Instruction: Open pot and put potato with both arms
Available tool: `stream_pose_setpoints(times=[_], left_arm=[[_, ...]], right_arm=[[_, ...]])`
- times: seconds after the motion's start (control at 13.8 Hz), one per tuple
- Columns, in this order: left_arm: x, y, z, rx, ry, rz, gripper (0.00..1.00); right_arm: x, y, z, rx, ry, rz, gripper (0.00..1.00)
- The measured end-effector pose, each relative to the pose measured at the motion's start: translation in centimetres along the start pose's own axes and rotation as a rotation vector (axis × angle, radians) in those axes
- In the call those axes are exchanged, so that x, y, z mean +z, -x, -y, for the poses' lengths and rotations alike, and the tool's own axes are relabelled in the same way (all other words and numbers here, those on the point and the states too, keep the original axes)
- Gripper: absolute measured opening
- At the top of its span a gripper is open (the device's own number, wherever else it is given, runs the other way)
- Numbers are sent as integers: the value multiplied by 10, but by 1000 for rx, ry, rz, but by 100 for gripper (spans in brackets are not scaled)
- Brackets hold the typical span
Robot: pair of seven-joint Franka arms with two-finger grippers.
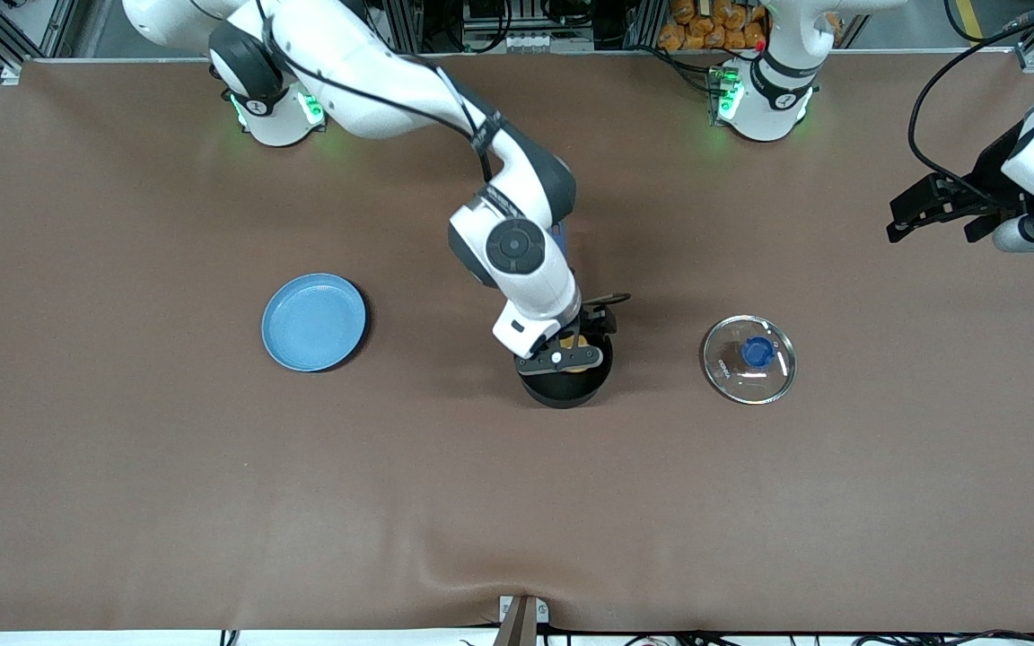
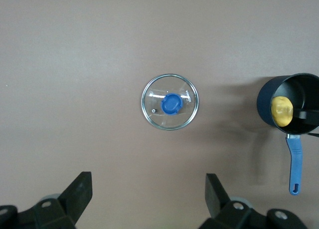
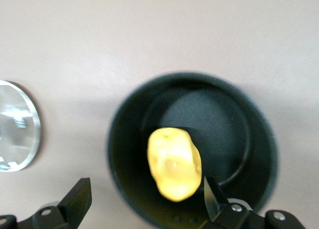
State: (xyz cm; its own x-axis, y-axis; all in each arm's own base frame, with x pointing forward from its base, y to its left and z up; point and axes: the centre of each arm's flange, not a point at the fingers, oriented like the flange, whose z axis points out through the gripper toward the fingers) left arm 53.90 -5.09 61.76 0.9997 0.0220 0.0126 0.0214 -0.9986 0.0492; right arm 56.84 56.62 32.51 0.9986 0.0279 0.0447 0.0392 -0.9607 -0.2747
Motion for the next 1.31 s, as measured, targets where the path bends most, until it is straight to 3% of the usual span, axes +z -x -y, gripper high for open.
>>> stream_pose_setpoints(times=[0.36, 0.65, 0.8, 1.02, 1.31], left_arm=[[1, -1, 0, 0, 0, 2, 100], [3, -2, 3, -7, 0, 6, 100], [4, -2, 4, -8, 0, 7, 100], [3, -3, 4, -9, 5, 7, 100], [3, -3, 8, -17, 11, 7, 100]], right_arm=[[-123, -51, -41, 78, -20, -47, 100], [-189, -97, -138, 160, 90, -47, 100], [-240, -117, -196, 167, 103, -56, 100], [-321, -112, -250, 190, 162, -56, 100], [-391, -82, -297, 183, 207, 28, 100]])
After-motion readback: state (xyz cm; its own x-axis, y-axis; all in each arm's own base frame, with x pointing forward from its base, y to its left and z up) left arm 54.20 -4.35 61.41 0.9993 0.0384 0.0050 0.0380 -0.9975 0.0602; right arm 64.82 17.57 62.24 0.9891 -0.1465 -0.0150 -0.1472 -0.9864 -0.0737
